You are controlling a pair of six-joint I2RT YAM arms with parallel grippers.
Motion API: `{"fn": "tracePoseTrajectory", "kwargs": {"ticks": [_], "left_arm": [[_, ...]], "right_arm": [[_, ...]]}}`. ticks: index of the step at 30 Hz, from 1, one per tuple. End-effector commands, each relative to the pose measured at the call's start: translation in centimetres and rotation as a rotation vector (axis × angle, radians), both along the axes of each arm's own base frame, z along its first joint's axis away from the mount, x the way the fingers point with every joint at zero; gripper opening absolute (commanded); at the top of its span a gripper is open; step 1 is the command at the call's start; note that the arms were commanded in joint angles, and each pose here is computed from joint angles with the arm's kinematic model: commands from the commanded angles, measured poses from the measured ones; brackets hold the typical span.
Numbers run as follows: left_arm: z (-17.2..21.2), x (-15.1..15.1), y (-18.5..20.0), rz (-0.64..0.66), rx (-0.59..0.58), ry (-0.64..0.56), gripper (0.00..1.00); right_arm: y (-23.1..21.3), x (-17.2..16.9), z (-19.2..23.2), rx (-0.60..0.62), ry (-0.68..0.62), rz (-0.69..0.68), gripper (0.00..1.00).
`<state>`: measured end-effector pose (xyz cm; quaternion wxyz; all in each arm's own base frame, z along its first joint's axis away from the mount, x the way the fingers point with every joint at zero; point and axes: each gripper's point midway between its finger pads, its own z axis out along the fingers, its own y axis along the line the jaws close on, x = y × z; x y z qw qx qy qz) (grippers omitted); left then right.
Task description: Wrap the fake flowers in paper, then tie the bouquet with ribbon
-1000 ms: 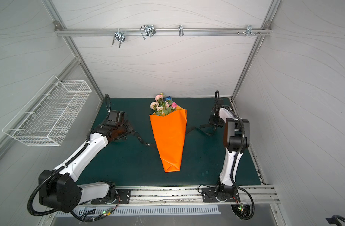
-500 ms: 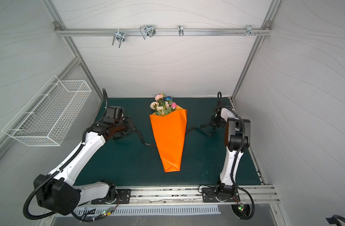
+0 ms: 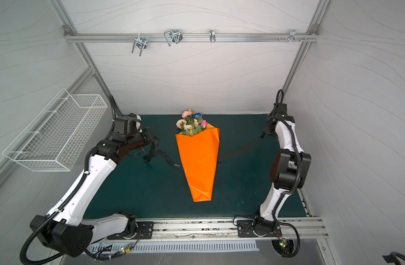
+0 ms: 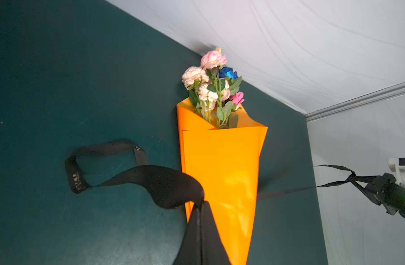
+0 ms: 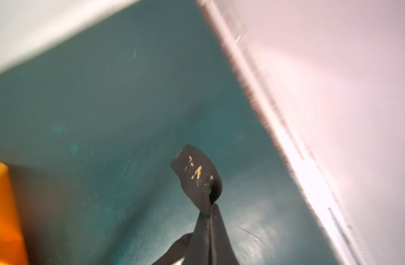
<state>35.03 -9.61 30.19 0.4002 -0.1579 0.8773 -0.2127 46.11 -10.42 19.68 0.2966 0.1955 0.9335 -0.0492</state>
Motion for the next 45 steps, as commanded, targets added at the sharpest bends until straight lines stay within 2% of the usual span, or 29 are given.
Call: {"fn": "tracePoseTrajectory", "kwargs": {"ticks": [1,7,15,19,23,27,34,41,45], "left_arm": [[4.5,0.6,-0.5,-0.029,-0.005,-0.106,0.0],[9.8,1.5,0.0,-0.017,0.027,-0.214,0.0],[15.1,1.7,0.1,-0.017,0.028,-0.331,0.0],[16.3,1.2,-0.9,-0.068,-0.016,-0.344,0.0],[15.8,0.4,-1.5,-0.105,-0.048,-0.312,0.0],[15.6,-1.2,-1.4,-0.114,-0.058,-0.3,0.0],[15.1,-5.3,0.0,-0.081,-0.079,-0.299,0.0],[15.2,-11.2,0.3,-0.118,-0.161,-0.332,0.0],[16.3,-13.8,0.3,-0.159,-0.165,-0.366,0.0]], "right_arm": [[0.2,-1.6,5.2,-0.008,-0.091,-0.021,0.0],[2.1,-2.2,10.0,0.037,-0.223,0.028,0.0],[6.9,-1.5,11.7,0.066,-0.284,0.195,0.0],[10.6,-1.4,14.8,0.166,-0.373,0.308,0.0],[13.2,-1.6,17.3,0.169,-0.42,0.372,0.0],[14.2,-1.8,19.2,0.161,-0.453,0.389,0.0],[13.2,-2.7,22.3,0.104,-0.499,0.357,0.0],[12.6,-2.6,21.0,0.084,-0.469,0.339,0.0],[11.6,-2.3,20.0,0.058,-0.439,0.303,0.0]]}}
